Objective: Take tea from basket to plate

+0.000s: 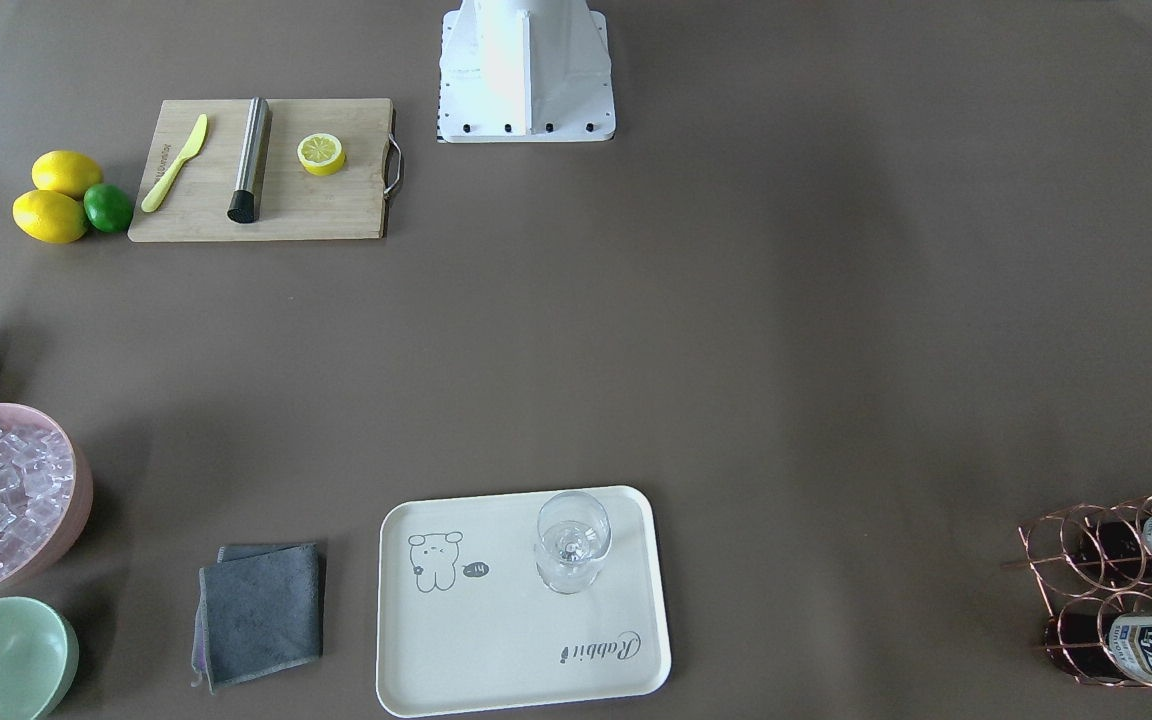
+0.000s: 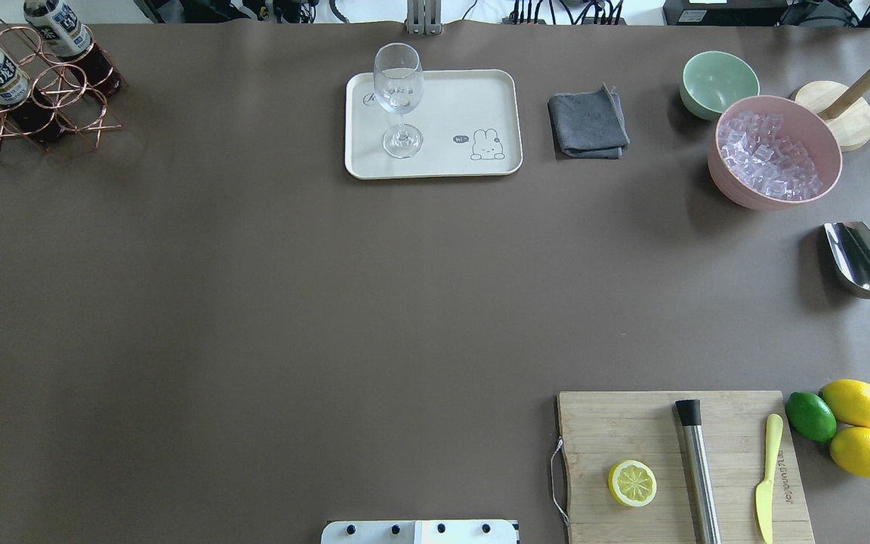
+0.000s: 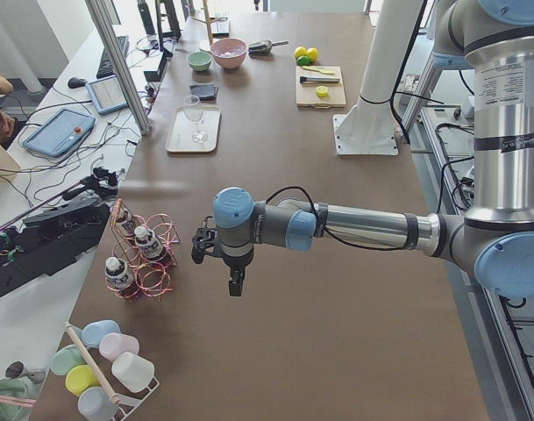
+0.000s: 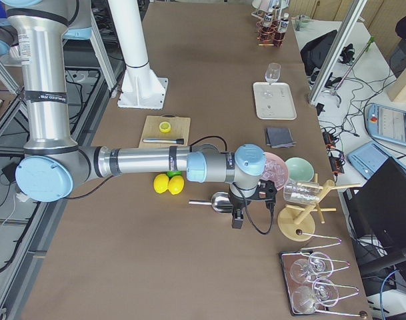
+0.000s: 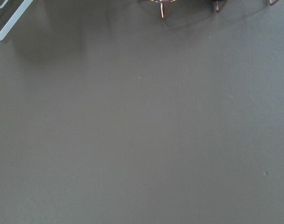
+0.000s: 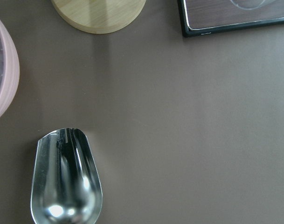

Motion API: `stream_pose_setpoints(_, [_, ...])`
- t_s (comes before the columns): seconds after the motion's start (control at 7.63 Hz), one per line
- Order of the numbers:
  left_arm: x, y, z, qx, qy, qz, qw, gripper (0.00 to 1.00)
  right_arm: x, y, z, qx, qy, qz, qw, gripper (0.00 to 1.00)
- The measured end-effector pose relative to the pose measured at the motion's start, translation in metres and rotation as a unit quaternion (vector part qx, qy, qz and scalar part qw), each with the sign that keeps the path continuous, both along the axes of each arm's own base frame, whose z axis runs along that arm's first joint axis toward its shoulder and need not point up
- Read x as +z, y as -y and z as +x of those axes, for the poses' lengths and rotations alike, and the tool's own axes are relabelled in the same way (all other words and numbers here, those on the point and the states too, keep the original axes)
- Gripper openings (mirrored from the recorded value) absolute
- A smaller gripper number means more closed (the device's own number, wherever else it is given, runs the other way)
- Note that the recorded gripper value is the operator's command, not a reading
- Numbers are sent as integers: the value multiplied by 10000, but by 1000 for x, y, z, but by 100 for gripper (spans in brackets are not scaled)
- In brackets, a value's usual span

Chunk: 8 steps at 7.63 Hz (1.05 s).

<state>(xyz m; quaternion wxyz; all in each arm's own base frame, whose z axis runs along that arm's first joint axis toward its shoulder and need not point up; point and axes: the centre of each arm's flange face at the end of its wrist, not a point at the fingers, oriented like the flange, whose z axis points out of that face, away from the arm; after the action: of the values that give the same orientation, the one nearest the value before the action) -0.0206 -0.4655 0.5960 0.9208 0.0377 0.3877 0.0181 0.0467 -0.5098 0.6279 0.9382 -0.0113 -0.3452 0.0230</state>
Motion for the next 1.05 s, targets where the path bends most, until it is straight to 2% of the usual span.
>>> stream_pose_setpoints(0.13, [-4,3,2,16,-38,31,10000,99,0,0,-1,-13,-1,0,10000,100])
stream_pose_setpoints(0.52, [21,13,4,32,-49,-206,9998,99,-2,0,-3,-27,30,14,10000,100])
stream_pose_setpoints(1.05, [5,18,0,-11,-75,-48,10000,99,-15,-7,1,10,49,134,9999,100])
